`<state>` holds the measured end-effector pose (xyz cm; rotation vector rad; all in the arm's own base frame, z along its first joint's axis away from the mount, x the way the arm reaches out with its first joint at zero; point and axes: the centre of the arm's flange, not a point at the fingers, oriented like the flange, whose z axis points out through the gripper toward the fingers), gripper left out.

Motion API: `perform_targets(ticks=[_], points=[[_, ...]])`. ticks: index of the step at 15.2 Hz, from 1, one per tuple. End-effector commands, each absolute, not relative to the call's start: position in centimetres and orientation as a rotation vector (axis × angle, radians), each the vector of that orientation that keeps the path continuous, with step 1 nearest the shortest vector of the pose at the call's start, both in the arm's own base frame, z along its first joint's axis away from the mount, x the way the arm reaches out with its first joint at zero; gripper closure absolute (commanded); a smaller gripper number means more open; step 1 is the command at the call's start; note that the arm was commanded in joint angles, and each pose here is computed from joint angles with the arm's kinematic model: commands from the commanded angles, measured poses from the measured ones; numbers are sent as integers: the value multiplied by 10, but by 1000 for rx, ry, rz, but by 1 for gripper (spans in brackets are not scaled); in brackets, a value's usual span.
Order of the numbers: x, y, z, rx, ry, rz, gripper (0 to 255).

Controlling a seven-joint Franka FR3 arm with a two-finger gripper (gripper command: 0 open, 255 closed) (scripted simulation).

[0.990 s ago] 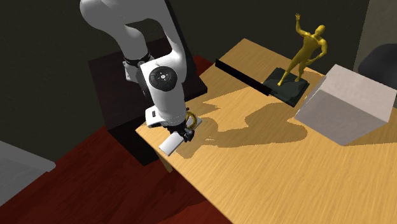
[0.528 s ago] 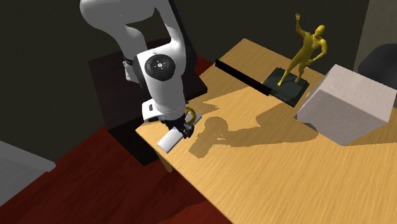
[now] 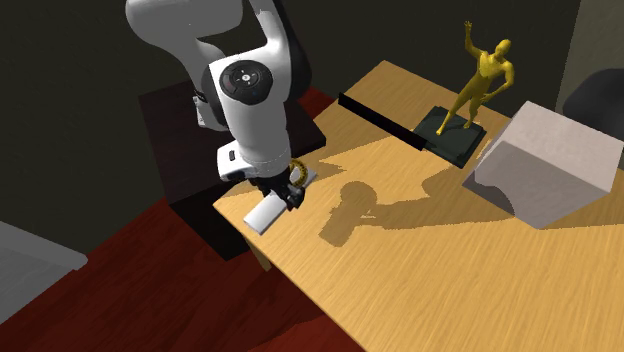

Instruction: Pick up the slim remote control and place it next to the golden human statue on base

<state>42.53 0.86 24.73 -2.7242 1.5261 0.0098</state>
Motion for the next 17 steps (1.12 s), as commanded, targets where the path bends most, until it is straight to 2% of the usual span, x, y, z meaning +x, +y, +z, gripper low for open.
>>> perform_targets(ticks=[1,17], points=[[425,8,259,-2724,1526,10,255],[425,8,343,-2724,1526,10,255]])
